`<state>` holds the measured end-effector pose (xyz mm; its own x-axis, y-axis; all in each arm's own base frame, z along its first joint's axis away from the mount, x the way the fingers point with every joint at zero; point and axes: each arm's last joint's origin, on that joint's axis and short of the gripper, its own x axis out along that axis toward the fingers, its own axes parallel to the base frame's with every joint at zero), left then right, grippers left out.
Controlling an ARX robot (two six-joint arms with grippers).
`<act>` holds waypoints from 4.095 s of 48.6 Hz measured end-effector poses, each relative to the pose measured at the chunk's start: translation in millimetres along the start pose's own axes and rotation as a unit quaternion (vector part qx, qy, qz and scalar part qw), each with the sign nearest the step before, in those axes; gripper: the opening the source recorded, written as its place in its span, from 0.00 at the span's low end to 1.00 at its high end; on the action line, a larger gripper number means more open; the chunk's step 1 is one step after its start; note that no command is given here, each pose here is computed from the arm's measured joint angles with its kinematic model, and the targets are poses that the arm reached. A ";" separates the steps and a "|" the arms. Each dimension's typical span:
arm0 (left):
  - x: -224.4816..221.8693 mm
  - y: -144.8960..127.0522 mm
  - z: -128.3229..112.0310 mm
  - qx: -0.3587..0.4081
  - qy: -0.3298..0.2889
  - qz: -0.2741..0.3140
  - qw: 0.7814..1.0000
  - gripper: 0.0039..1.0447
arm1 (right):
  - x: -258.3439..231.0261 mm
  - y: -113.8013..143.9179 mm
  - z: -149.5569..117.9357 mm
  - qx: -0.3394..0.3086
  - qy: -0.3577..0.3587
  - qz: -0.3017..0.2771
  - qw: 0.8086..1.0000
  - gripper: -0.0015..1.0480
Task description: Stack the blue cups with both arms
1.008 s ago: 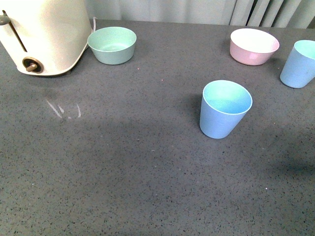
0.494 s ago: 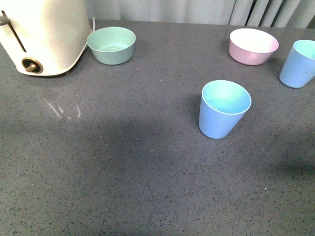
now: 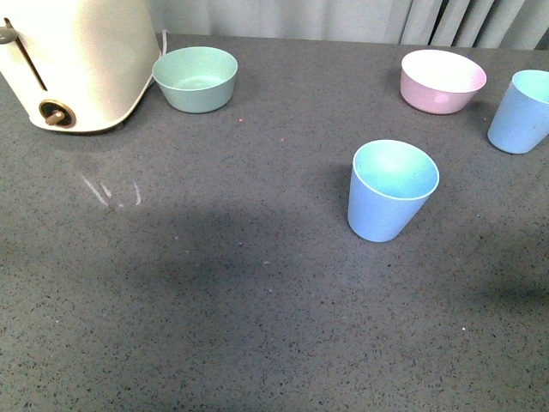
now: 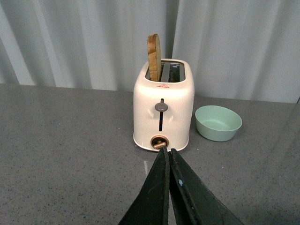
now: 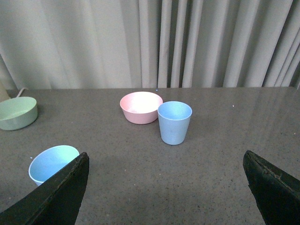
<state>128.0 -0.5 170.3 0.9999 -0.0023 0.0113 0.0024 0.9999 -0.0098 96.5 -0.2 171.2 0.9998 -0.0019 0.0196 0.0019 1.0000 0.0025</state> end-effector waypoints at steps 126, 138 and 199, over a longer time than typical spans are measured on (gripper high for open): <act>-30.7 0.1 -1.8 0.001 0.002 0.000 1.000 0.92 | 327.5 -1.2 -39.5 -0.199 0.349 0.056 0.914 0.63; -30.7 0.1 -1.8 0.001 0.002 0.000 1.000 0.92 | 325.6 -0.8 -42.9 -0.197 0.365 0.061 0.908 0.31; -30.7 0.1 -1.8 0.001 0.002 0.000 1.000 0.92 | 208.3 123.4 47.4 -0.241 0.333 0.376 0.831 0.02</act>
<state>97.3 -0.4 168.1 1.0000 -0.0031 0.0074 0.0031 1.0000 -0.0074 304.0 122.7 223.0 0.5108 0.4653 -0.7229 -0.7807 0.6031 -0.1635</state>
